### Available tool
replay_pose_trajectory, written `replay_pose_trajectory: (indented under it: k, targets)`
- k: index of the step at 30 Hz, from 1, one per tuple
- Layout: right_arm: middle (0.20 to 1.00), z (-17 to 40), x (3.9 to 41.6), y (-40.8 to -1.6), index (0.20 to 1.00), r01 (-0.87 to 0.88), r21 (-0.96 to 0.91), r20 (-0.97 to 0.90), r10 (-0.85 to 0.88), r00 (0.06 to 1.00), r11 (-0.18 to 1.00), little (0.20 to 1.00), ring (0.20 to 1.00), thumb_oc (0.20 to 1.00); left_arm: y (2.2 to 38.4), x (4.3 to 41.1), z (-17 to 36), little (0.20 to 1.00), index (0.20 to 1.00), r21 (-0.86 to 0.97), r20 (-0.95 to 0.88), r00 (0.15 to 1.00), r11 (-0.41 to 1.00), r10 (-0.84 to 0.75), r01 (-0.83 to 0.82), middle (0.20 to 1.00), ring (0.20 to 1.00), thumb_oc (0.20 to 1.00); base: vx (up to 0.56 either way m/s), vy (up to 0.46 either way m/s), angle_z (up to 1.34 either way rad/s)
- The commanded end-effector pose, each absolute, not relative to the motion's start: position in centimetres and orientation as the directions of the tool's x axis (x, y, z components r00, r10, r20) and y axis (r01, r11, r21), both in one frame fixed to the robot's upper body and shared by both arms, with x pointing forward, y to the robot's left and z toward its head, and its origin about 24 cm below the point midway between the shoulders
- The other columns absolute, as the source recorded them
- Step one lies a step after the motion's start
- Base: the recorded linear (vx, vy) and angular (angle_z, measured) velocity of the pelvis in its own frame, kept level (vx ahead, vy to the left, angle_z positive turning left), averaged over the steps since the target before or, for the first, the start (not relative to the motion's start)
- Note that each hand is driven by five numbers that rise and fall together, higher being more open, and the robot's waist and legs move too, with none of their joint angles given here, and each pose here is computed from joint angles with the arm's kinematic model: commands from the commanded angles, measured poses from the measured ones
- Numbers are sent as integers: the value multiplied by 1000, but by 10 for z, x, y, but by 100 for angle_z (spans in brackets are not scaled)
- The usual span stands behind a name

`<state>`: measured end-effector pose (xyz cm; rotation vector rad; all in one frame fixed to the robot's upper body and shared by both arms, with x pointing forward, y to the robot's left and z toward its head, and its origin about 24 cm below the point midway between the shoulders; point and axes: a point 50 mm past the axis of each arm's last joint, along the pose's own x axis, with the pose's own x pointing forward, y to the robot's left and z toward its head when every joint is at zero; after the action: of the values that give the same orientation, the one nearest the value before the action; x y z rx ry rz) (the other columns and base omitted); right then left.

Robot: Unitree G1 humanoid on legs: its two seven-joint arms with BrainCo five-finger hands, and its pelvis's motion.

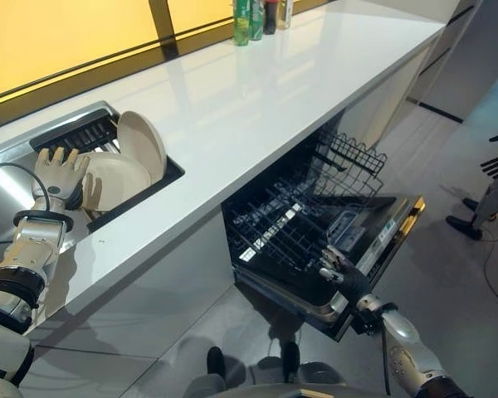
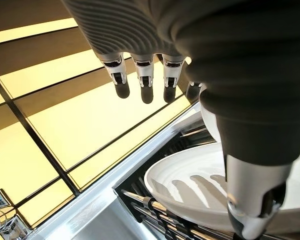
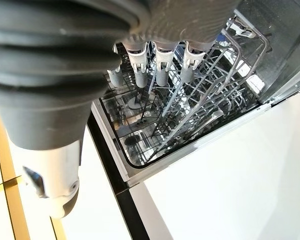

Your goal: Pick up plates and place into dishwasher.

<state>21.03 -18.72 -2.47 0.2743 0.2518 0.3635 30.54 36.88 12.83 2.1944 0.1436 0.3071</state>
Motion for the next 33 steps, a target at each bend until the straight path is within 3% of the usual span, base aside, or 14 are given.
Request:
replay_pose_trajectory:
  k: [1,13,33]
  targets:
    - [1000,5,236,-184,1000,-393,254,-40,416,908,884,1000,1000,1000,364,325,164,1000,1000,762,270,949,-639,164,-106,1000,1000,1000,0,0,0]
    - [1000,10,241,-189,1000,-391,229,-29,408,913,891,1000,1000,1000,361,322,138,1000,1000,865,209,967,-489,145,-114,1000,1000,1000,-10,4,-1]
    - [1000,34,259,-205,1000,-370,169,32,370,929,914,1000,1000,1000,359,337,179,1000,1000,834,353,926,-495,134,-246,1000,1000,1000,-43,32,3]
